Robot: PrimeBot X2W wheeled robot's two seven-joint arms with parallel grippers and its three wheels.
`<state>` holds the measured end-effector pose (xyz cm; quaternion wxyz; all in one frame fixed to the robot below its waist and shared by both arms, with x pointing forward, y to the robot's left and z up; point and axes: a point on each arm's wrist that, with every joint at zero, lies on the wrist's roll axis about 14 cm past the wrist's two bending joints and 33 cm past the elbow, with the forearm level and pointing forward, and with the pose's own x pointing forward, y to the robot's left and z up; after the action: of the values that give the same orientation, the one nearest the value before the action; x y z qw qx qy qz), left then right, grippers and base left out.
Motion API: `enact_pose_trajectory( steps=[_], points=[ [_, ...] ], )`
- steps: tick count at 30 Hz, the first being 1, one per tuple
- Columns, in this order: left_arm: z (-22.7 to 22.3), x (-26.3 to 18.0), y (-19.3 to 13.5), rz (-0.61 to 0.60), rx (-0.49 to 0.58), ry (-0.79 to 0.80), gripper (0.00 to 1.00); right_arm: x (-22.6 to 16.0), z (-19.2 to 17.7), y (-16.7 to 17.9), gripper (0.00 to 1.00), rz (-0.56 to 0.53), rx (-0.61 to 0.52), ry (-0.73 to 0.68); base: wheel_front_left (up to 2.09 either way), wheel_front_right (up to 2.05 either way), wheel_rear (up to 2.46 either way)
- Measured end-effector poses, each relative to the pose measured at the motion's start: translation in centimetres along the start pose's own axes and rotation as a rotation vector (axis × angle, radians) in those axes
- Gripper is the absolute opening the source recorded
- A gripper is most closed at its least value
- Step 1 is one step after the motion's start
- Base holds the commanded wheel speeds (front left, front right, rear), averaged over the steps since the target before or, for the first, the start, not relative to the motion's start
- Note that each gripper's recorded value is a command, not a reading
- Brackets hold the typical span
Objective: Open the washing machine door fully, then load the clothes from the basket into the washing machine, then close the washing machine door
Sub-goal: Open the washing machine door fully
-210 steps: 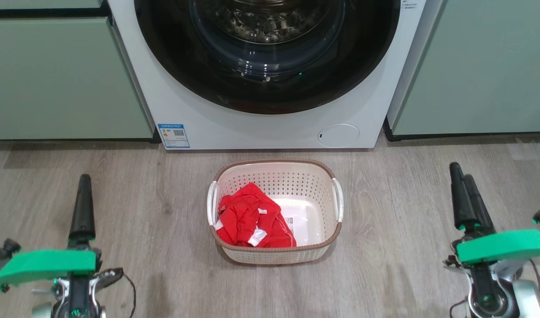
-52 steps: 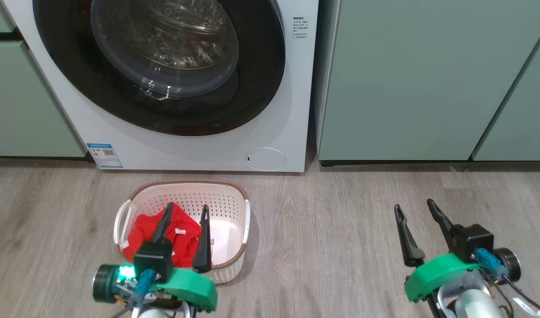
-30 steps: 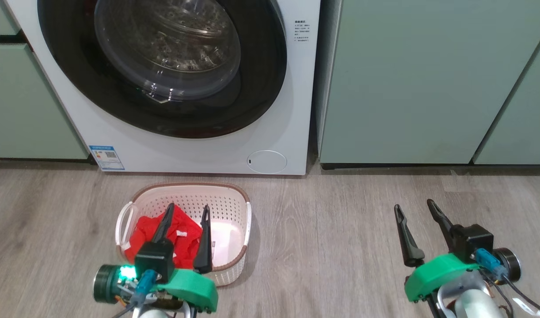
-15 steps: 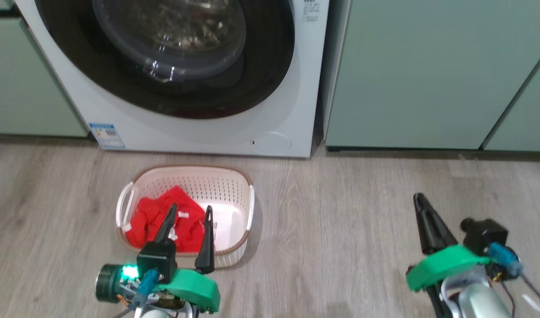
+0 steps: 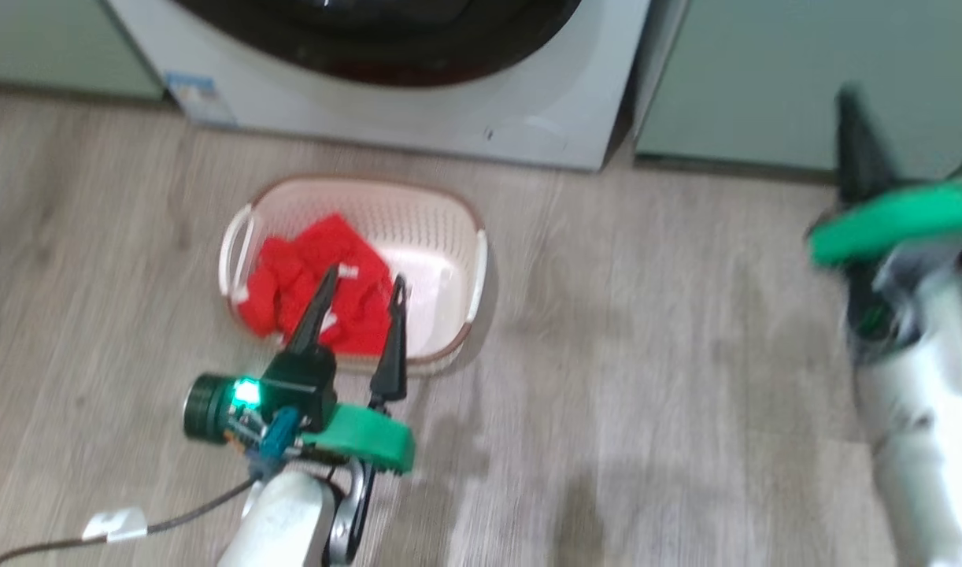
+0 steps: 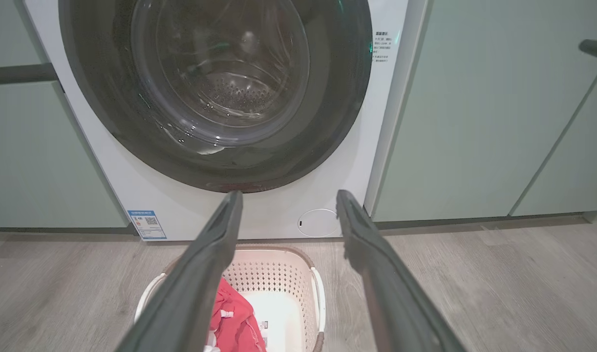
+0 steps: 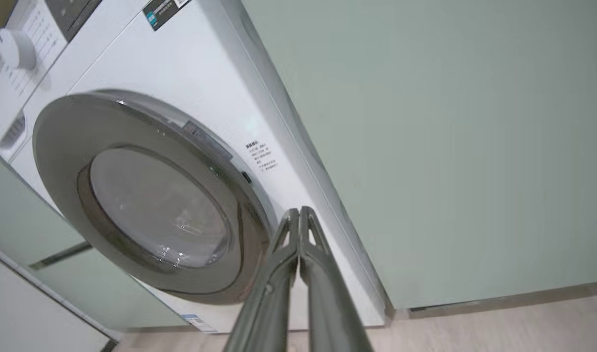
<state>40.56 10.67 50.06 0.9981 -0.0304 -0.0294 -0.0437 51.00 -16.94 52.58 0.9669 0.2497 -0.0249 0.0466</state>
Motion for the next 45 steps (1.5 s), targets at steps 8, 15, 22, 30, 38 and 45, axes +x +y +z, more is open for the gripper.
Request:
enact_pose_trajectory(
  steps=[8, 15, 22, 30, 38, 45],
  points=[
    [-1.6, 2.4, 1.8, 0.063, -0.009, 0.029, 1.0, 10.7, 0.7, 2.4, 0.0, 0.067, 0.234, 0.061, 0.0, 0.0, 0.0],
    [-2.8, 3.4, 3.3, 0.111, -0.012, 0.052, 1.0, 17.0, -0.6, 5.2, 0.0, 0.134, 0.338, 0.161, 0.0, 0.0, 0.0],
    [-3.8, 3.1, 4.5, 0.15, -0.001, 0.085, 1.0, 19.5, -4.3, 7.5, 0.0, 0.177, 0.397, 0.324, 0.0, 0.0, 0.0],
    [-4.4, 2.6, 5.6, 0.187, 0.013, 0.109, 1.0, 21.3, -6.9, 8.5, 0.0, 0.18, 0.479, 0.432, 0.0, 0.0, 0.0],
    [-4.8, 2.2, 6.0, 0.206, -0.004, 0.129, 1.0, 22.6, -7.8, 10.0, 0.0, 0.197, 0.544, 0.463, 0.0, 0.0, 0.0],
    [-4.8, 1.9, 6.4, 0.224, 0.001, 0.132, 1.0, 23.4, -7.9, 10.4, 0.0, 0.201, 0.569, 0.463, 0.0, 0.0, 0.0]
  ],
)
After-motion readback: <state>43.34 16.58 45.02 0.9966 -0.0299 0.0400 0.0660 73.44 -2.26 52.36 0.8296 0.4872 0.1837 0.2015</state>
